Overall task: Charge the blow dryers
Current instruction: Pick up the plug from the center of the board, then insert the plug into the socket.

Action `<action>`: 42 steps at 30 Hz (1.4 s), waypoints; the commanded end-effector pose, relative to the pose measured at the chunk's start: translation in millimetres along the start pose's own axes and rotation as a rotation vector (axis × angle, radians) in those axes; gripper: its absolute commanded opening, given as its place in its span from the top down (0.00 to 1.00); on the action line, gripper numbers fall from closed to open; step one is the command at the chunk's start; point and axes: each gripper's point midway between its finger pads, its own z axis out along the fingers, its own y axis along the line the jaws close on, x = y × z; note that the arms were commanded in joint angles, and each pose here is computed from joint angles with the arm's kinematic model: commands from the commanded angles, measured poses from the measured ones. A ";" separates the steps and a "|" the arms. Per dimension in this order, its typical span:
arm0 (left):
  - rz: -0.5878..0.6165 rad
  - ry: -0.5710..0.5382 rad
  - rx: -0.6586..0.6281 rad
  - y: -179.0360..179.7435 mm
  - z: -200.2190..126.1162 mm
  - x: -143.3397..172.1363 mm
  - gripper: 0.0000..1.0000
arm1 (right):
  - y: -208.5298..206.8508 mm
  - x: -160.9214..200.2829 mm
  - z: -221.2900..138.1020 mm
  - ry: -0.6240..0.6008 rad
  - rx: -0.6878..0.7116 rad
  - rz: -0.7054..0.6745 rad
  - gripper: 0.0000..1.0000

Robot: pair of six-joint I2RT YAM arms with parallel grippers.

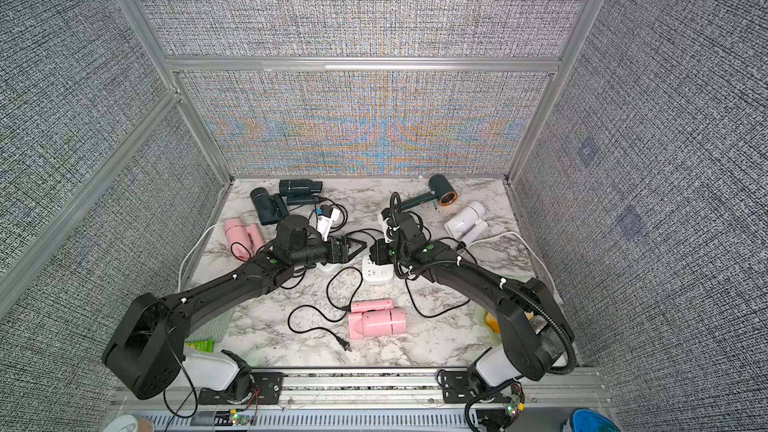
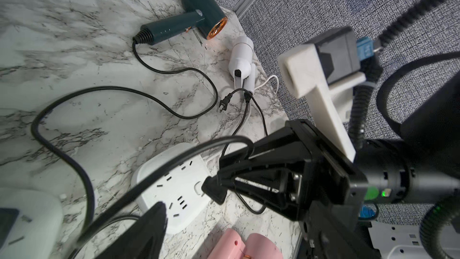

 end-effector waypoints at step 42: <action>-0.015 -0.015 -0.037 34.2 -24.2 24.0 0.01 | -18.1 0.7 39.8 -0.171 0.058 -0.057 0.93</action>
